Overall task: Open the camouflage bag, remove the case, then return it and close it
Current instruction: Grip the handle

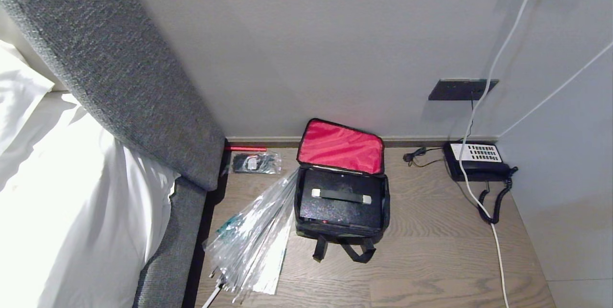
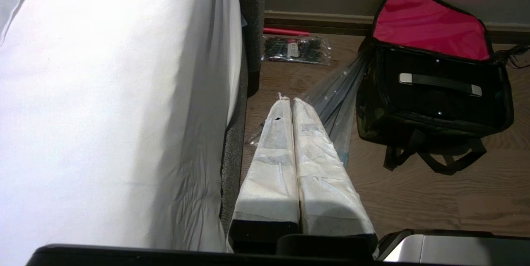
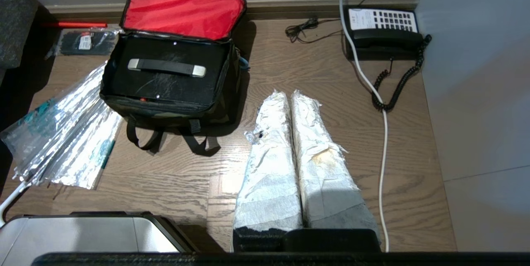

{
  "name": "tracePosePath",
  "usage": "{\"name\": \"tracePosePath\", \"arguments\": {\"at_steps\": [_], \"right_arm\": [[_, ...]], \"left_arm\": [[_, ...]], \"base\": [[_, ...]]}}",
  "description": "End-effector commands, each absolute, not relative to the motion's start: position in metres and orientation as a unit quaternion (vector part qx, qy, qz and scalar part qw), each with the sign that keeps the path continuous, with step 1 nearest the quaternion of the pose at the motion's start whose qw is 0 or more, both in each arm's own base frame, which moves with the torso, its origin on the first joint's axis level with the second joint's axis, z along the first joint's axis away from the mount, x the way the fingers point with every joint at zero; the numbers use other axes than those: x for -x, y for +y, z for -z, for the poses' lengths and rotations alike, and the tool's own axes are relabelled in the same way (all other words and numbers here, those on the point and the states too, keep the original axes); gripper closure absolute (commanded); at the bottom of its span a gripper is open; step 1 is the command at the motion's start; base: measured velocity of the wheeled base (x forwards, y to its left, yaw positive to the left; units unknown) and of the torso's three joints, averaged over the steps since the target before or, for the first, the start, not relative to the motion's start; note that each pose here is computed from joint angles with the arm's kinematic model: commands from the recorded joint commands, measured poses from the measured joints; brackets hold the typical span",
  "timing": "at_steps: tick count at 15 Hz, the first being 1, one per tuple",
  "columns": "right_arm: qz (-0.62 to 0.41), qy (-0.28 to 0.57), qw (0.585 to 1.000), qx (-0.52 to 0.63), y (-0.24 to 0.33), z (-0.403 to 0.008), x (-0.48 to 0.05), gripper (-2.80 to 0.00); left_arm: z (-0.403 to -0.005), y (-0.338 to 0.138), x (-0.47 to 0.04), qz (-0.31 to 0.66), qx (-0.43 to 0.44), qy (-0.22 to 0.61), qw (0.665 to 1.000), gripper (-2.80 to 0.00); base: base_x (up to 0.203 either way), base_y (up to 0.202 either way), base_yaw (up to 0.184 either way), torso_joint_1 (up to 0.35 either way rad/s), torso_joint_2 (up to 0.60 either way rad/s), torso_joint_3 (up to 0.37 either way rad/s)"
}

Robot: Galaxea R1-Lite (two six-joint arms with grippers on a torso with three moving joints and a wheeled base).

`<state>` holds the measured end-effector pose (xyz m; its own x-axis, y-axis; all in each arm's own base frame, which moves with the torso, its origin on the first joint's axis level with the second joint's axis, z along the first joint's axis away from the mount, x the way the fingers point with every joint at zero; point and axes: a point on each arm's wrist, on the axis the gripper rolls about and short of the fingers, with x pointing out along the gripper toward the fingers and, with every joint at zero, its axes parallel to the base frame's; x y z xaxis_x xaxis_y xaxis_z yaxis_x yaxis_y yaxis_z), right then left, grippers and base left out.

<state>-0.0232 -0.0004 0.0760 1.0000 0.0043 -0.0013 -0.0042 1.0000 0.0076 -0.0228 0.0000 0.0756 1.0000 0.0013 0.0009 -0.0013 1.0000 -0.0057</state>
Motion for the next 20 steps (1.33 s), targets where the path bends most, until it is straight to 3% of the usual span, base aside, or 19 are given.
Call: {"name": "tracePosePath", "arguments": {"at_steps": [1, 11, 20], "right_arm": [[-0.002, -0.008, 1.000, -0.004, -0.0005, -0.0755, 0.0245, 0.00], [-0.002, -0.008, 1.000, -0.004, -0.0005, -0.0755, 0.0245, 0.00], [-0.002, -0.008, 1.000, -0.004, -0.0005, -0.0755, 0.0245, 0.00]], "left_arm": [[-0.0756, 0.0000, 0.0228, -0.001, 0.003, -0.001, 1.000, 0.00], [-0.0757, 0.0000, 0.0228, -0.001, 0.003, -0.001, 1.000, 0.00], [-0.0756, 0.0000, 0.0228, -0.001, 0.003, -0.001, 1.000, 0.00]], "base": [[0.000, 0.000, 0.000, 0.000, 0.00, 0.000], [0.000, 0.000, 0.000, 0.002, 0.00, -0.139], [0.000, 0.000, 0.000, 0.000, 0.00, -0.010]]}}
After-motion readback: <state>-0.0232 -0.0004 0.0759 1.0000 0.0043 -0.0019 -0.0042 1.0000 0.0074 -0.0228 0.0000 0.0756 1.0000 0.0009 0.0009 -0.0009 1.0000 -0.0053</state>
